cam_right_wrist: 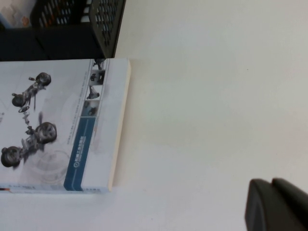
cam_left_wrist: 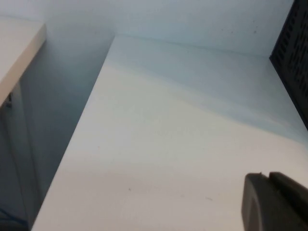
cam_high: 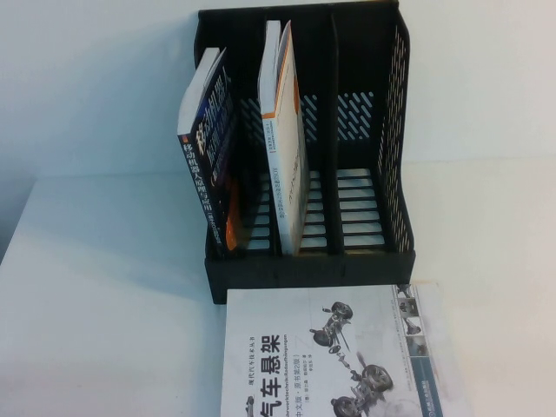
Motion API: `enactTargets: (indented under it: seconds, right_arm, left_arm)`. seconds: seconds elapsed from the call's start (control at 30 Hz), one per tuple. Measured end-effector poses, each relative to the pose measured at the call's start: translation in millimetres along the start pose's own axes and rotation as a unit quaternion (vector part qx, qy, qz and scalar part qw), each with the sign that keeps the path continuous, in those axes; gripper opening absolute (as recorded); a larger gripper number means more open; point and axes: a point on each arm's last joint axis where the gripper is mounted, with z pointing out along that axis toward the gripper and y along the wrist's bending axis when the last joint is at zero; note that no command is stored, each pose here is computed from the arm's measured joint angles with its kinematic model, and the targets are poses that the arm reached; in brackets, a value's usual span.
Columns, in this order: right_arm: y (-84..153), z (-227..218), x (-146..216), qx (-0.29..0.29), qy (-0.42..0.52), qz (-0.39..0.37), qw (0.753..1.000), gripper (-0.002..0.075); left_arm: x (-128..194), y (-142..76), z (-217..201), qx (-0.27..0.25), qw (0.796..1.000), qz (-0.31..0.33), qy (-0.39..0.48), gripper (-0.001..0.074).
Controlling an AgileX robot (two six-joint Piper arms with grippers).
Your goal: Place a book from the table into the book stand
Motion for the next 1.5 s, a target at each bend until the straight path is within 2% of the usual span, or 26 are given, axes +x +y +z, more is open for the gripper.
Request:
enactTargets:
  seconds: [0.2, 0.33, 0.67, 1.37, 1.5]
  right_arm:
    - [0.0, 0.0, 0.0, 0.000, 0.000, 0.000, 1.000, -0.0001]
    - [0.0, 0.0, 0.0, 0.000, 0.000, 0.000, 1.000, -0.0001]
    - [0.1, 0.0, 0.1, -0.001, 0.000, 0.000, 1.000, -0.0001]
    - [0.1, 0.0, 0.1, -0.001, 0.000, 0.000, 1.000, -0.0001]
    - [-4.4, -0.8, 2.7, 0.013, -0.034, 0.005, 0.999, -0.0001]
  left_arm:
    - [0.6, -1.6, 0.0, 0.014, 1.000, 0.003, 0.005, -0.0002]
    - [0.6, -1.6, 0.0, 0.014, 0.999, 0.033, 0.004, -0.0002]
    - [0.6, -1.7, 0.0, 0.015, 0.998, 0.064, 0.004, -0.0002]
    - [0.9, -1.6, 0.0, 0.015, 0.998, 0.061, 0.006, -0.0003]
    - [0.9, -1.6, 0.0, 0.015, 0.998, 0.061, 0.006, -0.0003]
